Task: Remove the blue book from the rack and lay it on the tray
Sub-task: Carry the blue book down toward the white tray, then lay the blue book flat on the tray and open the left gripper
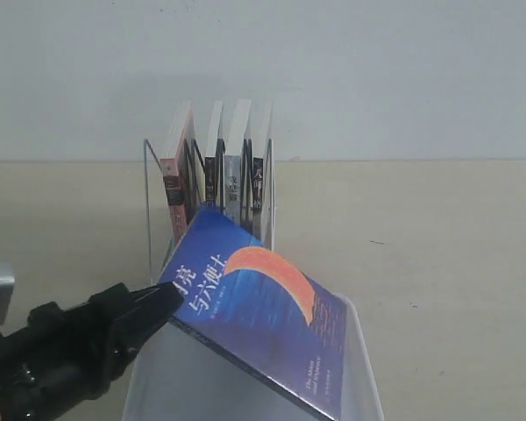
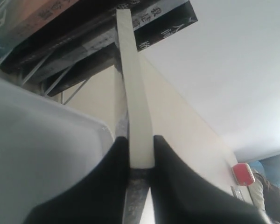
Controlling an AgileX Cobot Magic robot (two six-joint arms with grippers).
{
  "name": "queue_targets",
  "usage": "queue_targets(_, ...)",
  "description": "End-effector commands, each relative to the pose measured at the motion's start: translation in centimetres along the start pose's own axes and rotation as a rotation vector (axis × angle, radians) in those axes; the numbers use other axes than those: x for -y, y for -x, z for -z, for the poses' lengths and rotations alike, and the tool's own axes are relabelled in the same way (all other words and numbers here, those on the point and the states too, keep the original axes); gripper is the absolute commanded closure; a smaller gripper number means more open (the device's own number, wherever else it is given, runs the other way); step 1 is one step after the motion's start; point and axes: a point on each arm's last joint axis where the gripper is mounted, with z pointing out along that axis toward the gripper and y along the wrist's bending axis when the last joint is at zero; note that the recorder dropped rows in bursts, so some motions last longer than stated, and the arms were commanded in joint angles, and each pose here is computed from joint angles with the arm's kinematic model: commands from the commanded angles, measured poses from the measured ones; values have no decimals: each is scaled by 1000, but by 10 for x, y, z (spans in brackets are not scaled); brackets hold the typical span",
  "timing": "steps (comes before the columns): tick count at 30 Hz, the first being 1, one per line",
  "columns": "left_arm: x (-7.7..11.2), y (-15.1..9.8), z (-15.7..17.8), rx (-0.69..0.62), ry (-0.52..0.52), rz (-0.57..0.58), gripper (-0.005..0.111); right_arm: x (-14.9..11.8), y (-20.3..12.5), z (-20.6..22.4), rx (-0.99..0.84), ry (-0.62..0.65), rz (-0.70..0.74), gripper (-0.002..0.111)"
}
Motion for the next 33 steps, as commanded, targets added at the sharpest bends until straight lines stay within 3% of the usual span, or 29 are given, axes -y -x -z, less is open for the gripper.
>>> queue_targets(1, 13, -5, -16, 20, -71, 3, 103, 0, 1, 0, 10, -6, 8, 107)
queue_targets(9, 8, -7, -26, 46, -15, -63, 103, 0, 1, 0, 10, -6, 8, 107)
queue_targets(16, 6, -5, -26, 62, 5, -37, 103, 0, 1, 0, 10, -6, 8, 107)
queue_targets(33, 7, -16, -28, -65, 10, -98, 103, 0, 1, 0, 10, -6, 8, 107)
